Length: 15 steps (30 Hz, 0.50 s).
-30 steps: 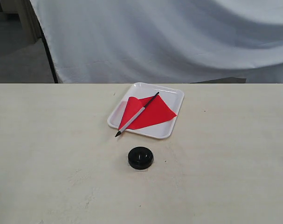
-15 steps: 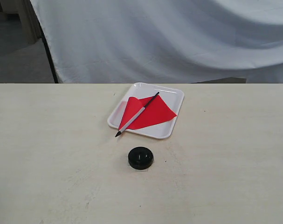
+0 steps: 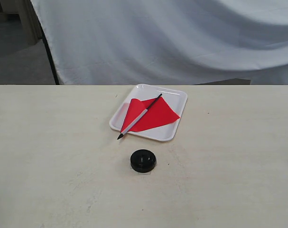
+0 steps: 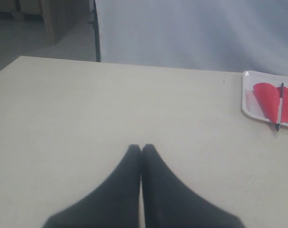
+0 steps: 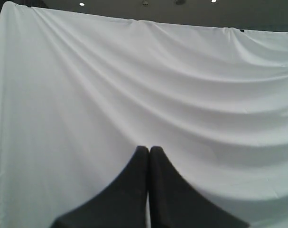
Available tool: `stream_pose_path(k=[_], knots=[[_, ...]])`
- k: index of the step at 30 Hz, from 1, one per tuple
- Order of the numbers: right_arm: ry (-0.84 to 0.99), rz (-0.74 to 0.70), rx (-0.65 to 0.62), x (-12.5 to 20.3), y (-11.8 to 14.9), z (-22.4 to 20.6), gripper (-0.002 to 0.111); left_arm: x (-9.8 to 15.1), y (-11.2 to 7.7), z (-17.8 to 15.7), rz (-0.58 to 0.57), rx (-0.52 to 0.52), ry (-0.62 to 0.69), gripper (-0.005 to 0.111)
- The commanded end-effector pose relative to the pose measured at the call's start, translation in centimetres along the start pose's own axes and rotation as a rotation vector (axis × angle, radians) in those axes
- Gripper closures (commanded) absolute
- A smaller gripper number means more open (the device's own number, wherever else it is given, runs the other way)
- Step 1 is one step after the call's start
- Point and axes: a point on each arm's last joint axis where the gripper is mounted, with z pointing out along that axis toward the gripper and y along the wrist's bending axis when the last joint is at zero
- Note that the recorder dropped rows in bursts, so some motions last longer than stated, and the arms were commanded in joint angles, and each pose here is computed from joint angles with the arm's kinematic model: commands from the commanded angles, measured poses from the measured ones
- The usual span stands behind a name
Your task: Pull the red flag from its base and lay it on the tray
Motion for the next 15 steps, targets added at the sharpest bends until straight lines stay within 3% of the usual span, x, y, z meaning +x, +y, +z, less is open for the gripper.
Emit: stream_pose_path(k=[1, 7, 11, 15], knots=[[-0.02, -0.006, -0.003, -0.2, 0.0, -0.1, 0.108, 0.1, 0.0, 0.0, 0.004, 0.004, -0.001, 0.107], [-0.018, 0.005, -0.004, -0.2, 0.0, -0.1, 0.108, 0.1, 0.0, 0.0, 0.004, 0.004, -0.001, 0.107], [0.081, 0.115, -0.004, 0.7, 0.1, -0.1, 0.108, 0.1, 0.0, 0.0, 0.004, 0.004, -0.001, 0.107], [0.175, 0.122, -0.001, 2.7, 0.0, -0.2, 0.108, 0.1, 0.0, 0.0, 0.004, 0.004, -0.001, 0.107]])
